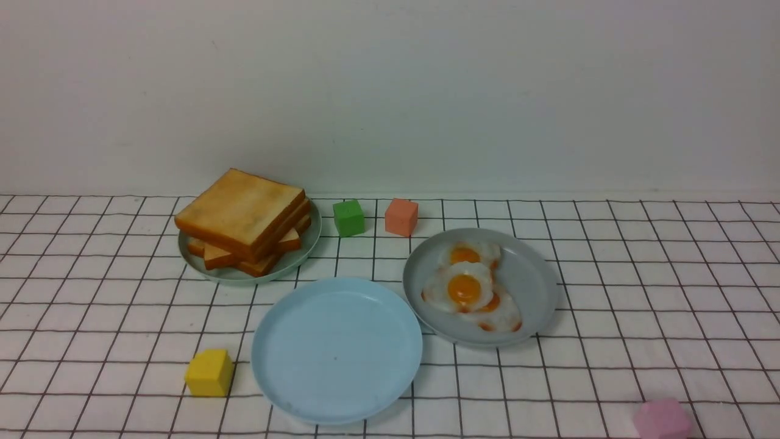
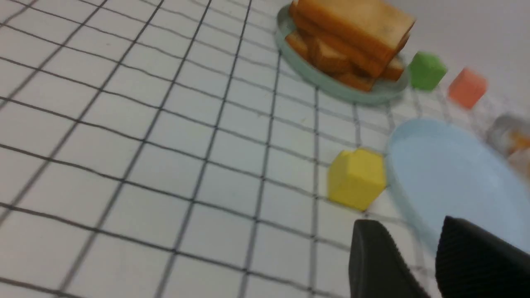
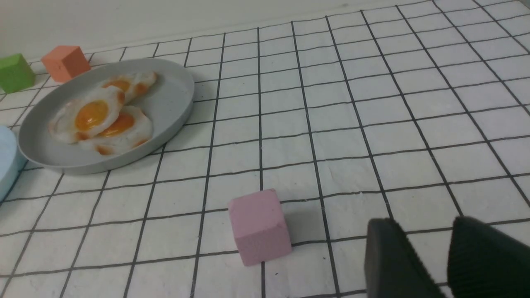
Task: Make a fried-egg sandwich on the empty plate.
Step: Use the left arm to grab a slice of bread
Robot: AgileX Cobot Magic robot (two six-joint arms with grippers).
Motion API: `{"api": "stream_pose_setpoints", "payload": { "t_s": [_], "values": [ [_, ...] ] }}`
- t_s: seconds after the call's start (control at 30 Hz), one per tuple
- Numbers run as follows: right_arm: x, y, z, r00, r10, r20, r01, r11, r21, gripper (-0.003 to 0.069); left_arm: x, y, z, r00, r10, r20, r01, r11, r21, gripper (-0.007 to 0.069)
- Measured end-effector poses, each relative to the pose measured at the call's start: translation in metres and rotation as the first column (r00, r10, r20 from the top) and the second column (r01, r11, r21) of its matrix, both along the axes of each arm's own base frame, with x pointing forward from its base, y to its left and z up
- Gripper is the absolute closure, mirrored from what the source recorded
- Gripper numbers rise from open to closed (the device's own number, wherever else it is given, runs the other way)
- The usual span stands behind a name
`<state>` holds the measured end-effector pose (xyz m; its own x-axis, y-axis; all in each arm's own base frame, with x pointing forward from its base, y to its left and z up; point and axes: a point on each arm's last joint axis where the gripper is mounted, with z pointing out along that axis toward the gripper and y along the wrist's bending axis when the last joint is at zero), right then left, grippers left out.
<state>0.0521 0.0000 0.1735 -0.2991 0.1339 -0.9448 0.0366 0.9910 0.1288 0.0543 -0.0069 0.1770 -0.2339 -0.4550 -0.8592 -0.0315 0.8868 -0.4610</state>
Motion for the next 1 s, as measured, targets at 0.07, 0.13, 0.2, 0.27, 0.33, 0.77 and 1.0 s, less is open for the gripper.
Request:
{"api": "stream_pose_setpoints", "payload": {
  "t_s": [0.07, 0.13, 0.2, 0.27, 0.33, 0.77, 1.0],
  "values": [
    [0.0, 0.0, 0.0, 1.0, 0.0, 0.0, 0.0, 1.0, 0.0, 0.0421, 0.001, -0.002, 0.007, 0.998, 0.039, 0.052, -0.024, 0.964, -0.264, 0.0387],
    [0.0, 0.0, 0.0, 1.0, 0.0, 0.0, 0.0, 1.0, 0.0, 0.0421, 0.002, -0.001, 0.013, 0.994, 0.074, 0.083, -0.03, 0.899, -0.437, 0.0387],
    [0.0, 0.0, 0.0, 1.0, 0.0, 0.0, 0.0, 1.0, 0.0, 0.0421, 0.002, 0.0, 0.016, 0.989, 0.099, 0.114, -0.032, 0.877, -0.48, 0.0387],
    [0.0, 0.0, 0.0, 1.0, 0.0, 0.0, 0.0, 1.0, 0.0, 0.0421, 0.002, 0.001, 0.019, 0.984, 0.117, 0.137, -0.032, 0.861, -0.508, 0.0388],
    [0.0, 0.0, 0.0, 1.0, 0.0, 0.0, 0.0, 1.0, 0.0, 0.0421, 0.001, 0.0, 0.026, 0.984, 0.104, 0.144, -0.016, 0.859, -0.511, 0.0396],
    [0.0, 0.0, 0.0, 1.0, 0.0, 0.0, 0.0, 1.0, 0.0, 0.0421, 0.046, -0.031, 0.126, 0.913, -0.339, -0.228, 0.36, 0.931, 0.061, 0.0638],
    [0.0, 0.001, 0.001, 1.0, -0.003, 0.013, 0.003, 0.999, 0.049, 0.0421, 0.089, -0.069, 0.14, 0.721, -0.49, -0.49, 0.611, 0.783, 0.114, 0.0638]
  ]
}}
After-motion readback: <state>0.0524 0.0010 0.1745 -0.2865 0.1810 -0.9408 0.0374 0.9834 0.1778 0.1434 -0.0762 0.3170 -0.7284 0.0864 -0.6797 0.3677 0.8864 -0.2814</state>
